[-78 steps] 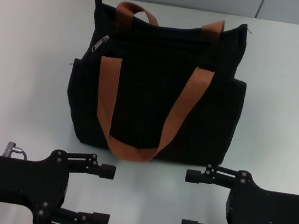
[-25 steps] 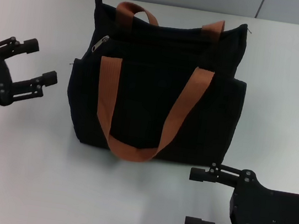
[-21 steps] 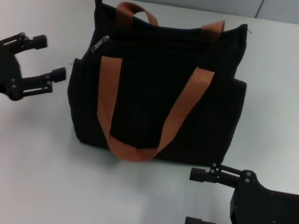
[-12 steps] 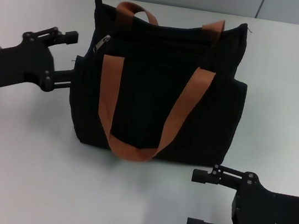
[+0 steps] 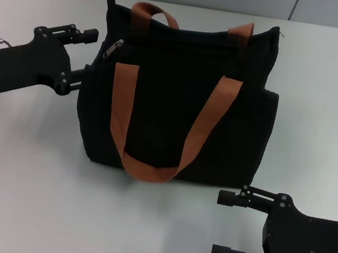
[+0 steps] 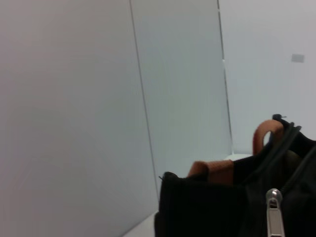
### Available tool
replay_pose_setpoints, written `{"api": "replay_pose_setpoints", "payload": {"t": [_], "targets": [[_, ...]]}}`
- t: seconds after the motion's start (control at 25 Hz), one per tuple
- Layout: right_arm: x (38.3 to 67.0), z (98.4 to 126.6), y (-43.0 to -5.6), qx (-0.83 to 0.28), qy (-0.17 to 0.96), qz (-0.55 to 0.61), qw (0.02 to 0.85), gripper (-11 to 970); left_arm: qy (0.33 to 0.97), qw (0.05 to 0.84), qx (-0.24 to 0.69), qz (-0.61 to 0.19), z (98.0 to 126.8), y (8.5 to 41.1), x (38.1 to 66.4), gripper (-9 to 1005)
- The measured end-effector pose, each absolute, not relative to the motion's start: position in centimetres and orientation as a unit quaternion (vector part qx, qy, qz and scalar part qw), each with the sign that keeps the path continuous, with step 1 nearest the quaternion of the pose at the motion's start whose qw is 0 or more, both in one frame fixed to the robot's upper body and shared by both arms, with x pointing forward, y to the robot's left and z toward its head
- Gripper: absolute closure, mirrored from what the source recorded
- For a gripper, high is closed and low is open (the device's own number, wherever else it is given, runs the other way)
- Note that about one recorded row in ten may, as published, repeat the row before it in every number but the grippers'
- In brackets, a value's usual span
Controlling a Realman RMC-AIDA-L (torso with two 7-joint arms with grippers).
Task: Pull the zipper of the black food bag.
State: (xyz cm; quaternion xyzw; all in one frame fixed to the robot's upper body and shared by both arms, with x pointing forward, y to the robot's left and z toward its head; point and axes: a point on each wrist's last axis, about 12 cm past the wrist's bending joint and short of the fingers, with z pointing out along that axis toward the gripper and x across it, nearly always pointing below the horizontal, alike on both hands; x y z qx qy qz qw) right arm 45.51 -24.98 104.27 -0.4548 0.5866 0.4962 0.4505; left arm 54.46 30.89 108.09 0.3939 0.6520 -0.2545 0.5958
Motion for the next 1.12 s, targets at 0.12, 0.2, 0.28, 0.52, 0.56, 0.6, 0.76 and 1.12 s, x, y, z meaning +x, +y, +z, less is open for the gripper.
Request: {"api": "replay_pose_setpoints", "payload": {"t": [0.12,0.2,0.28,0.52,0.56,0.6,0.76,1.12], "targets": [[45.6,104.3,-25.0,-0.455,0.586,0.495,0.451,141,0.649,0.604,0.389,-0.251,108.1,30.9,54.4,460],[45.6,104.3,-25.0,-0.455,0.586,0.495,0.452,141,0.645,0.613,0.382,-0.25,108.1,30.9,54.2,503],[45.7,104.3,-24.9,-0.455,0.586,0.495,0.452,141,0.639,0.621,0.379,-0.251,108.2,30.9,54.0,546],[45.8,104.4,-24.9,-0.454,0.585,0.495,0.455,141,0.619,0.637,0.378,-0.261,108.3,30.9,53.0,675],[45.9,104.5,-24.9,-0.453,0.585,0.495,0.456,141,0.617,0.639,0.378,-0.261,108.2,30.8,52.9,696],[45.9,104.5,-24.8,-0.453,0.584,0.495,0.457,140,0.616,0.64,0.378,-0.261,108.2,30.8,52.8,724],[45.8,105.2,-24.8,-0.444,0.565,0.513,0.47,140,0.608,0.647,0.376,-0.266,108.1,30.7,52.4,835],[48.1,110.0,-24.9,-0.334,0.517,0.639,0.461,140,0.587,0.673,0.363,-0.266,107.9,30.2,51.6,970]]}}
